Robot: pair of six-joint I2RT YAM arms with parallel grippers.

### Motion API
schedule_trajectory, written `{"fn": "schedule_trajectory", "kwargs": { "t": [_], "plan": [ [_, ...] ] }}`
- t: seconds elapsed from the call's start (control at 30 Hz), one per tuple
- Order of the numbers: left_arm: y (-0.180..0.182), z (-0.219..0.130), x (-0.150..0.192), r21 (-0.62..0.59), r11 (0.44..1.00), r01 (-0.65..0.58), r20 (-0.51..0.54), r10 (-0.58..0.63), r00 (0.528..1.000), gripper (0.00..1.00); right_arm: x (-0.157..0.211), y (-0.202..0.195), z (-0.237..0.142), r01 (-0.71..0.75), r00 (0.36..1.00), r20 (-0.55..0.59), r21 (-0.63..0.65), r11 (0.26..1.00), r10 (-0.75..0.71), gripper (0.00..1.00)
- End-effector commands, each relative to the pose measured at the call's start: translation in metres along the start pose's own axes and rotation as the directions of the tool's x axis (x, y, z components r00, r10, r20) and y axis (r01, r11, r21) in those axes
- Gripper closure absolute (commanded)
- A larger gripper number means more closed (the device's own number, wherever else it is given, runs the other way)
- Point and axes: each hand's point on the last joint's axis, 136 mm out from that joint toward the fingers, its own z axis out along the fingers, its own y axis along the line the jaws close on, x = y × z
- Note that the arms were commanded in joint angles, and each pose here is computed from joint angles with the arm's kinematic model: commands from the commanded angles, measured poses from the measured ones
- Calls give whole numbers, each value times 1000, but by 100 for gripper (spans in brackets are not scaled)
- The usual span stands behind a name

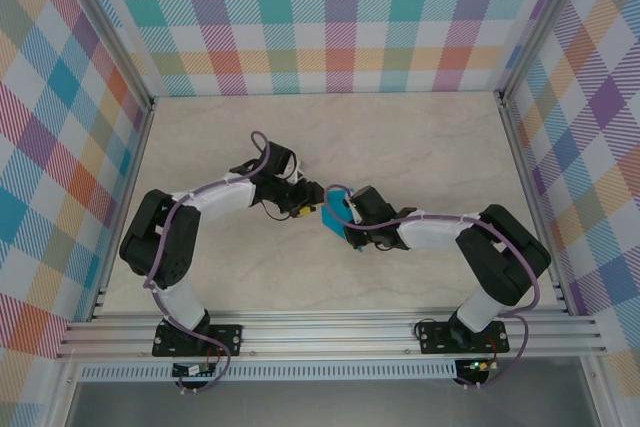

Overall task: Fold a paper plane with a square sheet of paper (fold left side to right side)
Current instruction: Fourth fold the wing at the center of the table.

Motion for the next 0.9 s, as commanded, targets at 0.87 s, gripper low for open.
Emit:
{"fn": "schedule_trajectory", "kwargs": {
  "t": [0.87],
  "plan": [
    [1,85,7,-30,1000,2,-110,-5,994,61,29,0,5,-85,995,-67,-72,994,80,80]
  ]
}}
